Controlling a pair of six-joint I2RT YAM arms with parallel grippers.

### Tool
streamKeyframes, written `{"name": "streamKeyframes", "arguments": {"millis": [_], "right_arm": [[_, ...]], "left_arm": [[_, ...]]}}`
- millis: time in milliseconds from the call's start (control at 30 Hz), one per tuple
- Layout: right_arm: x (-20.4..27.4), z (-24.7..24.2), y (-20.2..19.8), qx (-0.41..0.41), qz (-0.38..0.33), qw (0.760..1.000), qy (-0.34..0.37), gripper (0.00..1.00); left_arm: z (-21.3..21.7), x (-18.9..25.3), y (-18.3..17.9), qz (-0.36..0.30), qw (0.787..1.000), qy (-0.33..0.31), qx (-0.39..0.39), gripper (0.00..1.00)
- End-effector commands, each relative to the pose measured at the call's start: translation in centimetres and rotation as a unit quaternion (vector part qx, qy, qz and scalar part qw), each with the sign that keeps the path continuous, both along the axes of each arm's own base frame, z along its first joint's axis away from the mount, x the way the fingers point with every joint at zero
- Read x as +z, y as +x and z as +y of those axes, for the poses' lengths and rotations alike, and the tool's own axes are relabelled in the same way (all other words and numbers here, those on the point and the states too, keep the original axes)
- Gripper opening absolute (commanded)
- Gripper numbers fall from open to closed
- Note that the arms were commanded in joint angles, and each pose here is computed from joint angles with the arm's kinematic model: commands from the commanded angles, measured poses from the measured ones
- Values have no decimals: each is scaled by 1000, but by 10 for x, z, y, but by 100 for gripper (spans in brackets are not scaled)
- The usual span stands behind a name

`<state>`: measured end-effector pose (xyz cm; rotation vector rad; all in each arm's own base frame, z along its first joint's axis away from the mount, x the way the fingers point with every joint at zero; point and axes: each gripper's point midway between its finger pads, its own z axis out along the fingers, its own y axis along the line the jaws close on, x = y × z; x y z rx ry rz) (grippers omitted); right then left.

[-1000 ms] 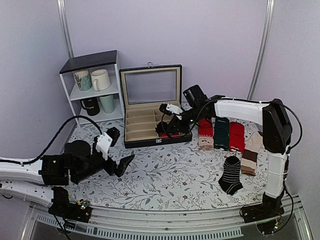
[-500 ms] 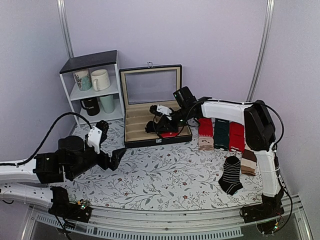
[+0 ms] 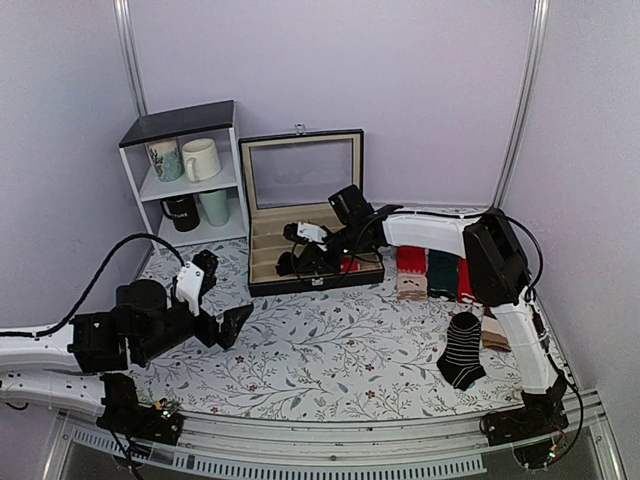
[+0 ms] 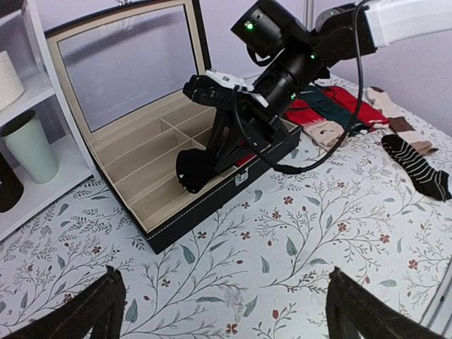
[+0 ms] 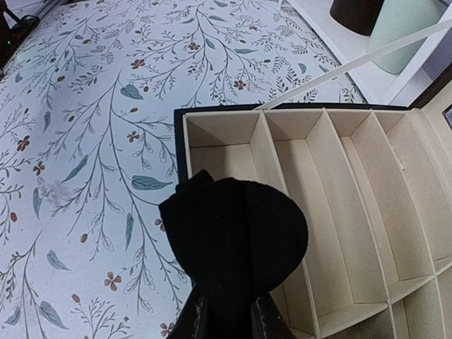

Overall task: Roll the socks
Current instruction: Move the storage box to the center of the board.

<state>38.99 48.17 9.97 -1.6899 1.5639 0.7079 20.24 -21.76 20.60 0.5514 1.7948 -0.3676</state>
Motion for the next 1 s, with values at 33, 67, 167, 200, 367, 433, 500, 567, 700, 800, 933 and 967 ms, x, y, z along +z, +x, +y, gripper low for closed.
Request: {"name": "streamKeyframes", "arguments": {"millis": [33, 67, 167, 200, 367, 433, 500, 567, 700, 800, 933, 967], "right_arm": [[-24, 16, 6, 10, -7, 1000, -8, 9], [-26, 18, 7, 11, -10, 1000, -10, 9], [-31, 22, 11, 11, -23, 1000, -11, 9], [-31, 22, 13, 9, -27, 1000, -10, 9], [-36, 25, 16, 11, -36, 999, -11, 9], [-41, 25, 17, 12, -37, 999, -14, 9], [-45, 26, 17, 14, -37, 999, -16, 10], [-51, 28, 16, 17, -33, 999, -20, 10], [-68, 32, 13, 15, -31, 999, -40, 10], [-79, 34, 9, 14, -29, 998, -55, 10], [-83, 34, 1, 22, -22, 997, -66, 10], [-83, 34, 0, 24, -19, 997, -67, 10]], "left_arm": [[0, -3, -1, -3, 1000, -13, -10, 99], [0, -4, -1, -3, 1000, -13, -11, 99], [0, -5, -3, -6, 1000, -15, -16, 100], [0, -4, -3, -8, 1000, -15, -17, 99], [2, -5, -4, -14, 1000, -10, -19, 99], [2, -5, -4, -17, 1000, -11, -20, 100], [1, -4, -4, -19, 999, -11, -23, 100], [0, -4, -5, -22, 999, -12, -28, 100], [-4, -5, -4, -25, 999, -5, -34, 99], [-6, -6, -4, -28, 999, 2, -37, 100], [-6, -5, -3, -31, 999, 4, -37, 99], [-7, -5, -3, -32, 999, 4, -37, 100]]}}
